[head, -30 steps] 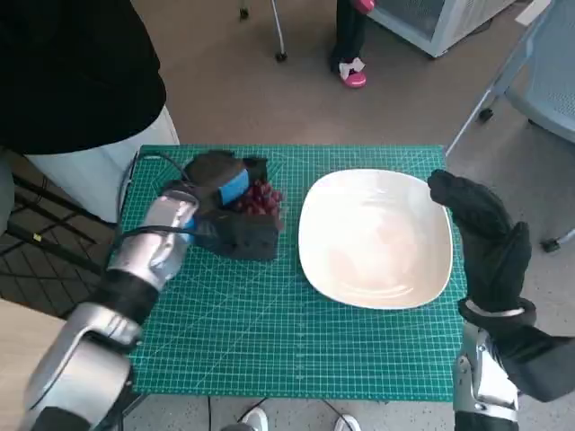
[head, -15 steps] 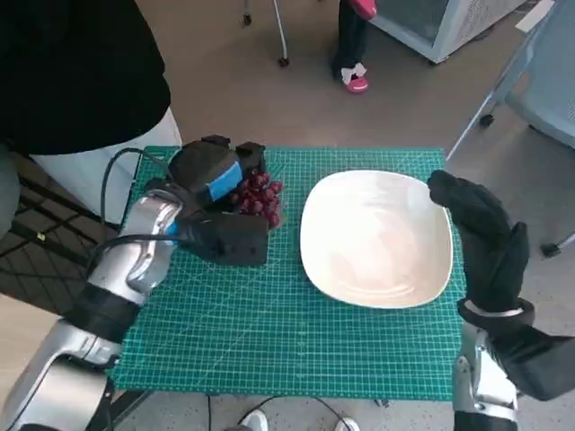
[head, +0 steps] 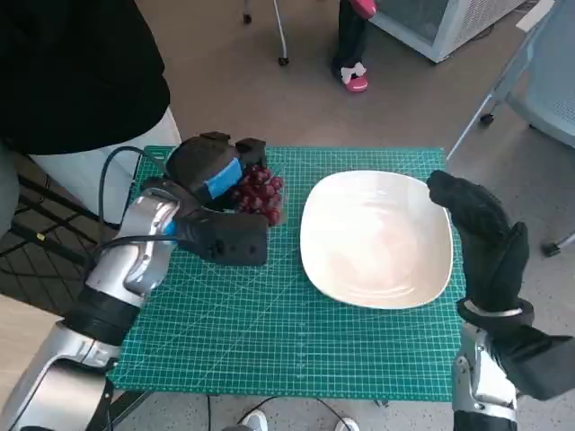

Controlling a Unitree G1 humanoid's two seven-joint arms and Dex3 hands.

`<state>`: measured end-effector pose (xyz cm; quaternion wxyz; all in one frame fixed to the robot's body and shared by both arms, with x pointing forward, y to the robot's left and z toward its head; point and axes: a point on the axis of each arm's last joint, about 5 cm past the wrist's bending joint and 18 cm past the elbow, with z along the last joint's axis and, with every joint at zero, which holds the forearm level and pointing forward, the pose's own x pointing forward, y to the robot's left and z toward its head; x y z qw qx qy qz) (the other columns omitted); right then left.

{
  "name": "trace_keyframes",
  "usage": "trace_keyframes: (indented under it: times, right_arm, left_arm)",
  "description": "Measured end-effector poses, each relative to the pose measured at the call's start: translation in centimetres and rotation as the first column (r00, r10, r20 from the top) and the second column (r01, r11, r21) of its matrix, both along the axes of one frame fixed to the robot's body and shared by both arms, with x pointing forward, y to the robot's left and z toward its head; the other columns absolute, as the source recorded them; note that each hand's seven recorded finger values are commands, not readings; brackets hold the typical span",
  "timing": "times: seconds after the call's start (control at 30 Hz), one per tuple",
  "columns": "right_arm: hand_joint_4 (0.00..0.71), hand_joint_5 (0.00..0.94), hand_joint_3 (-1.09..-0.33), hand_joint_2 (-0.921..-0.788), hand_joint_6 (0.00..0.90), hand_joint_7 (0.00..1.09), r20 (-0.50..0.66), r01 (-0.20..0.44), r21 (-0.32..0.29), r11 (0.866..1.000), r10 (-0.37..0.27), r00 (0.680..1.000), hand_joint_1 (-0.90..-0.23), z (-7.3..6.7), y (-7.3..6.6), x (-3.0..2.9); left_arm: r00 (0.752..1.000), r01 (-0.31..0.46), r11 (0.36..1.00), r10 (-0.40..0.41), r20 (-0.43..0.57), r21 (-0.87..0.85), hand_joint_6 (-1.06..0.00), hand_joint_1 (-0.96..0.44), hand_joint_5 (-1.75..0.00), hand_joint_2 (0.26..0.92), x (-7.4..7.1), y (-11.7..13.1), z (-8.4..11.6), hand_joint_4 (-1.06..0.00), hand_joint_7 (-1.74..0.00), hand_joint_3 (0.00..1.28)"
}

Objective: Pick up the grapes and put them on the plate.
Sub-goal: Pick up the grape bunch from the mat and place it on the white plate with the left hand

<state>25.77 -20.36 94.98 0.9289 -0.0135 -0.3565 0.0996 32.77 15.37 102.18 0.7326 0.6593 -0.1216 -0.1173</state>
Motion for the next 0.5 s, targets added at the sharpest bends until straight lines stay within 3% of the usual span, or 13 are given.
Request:
trace_keyframes:
  times: [0.2,0.5]
  right_arm:
    - [0.445,0.003,-0.841,-0.921,0.148,0.24,0.001,0.001,0.001,1.000,-0.001,1.000,-0.626,0.0,-0.1,-0.01]
    - [0.446,0.003,-0.840,-0.921,0.149,0.24,0.010,0.007,0.002,1.000,-0.007,1.000,-0.624,0.2,-0.4,-0.09]
  left_arm:
    - [0.998,0.054,0.998,-0.054,-0.026,-0.013,-0.54,0.00,-1.30,0.921,-0.3,-2.0,0.1,-0.61,-1.19,0.15]
    - [0.971,0.239,0.971,-0.238,0.032,-0.022,-0.55,0.00,-1.35,0.921,-0.9,-6.6,2.0,-0.62,-1.13,0.14]
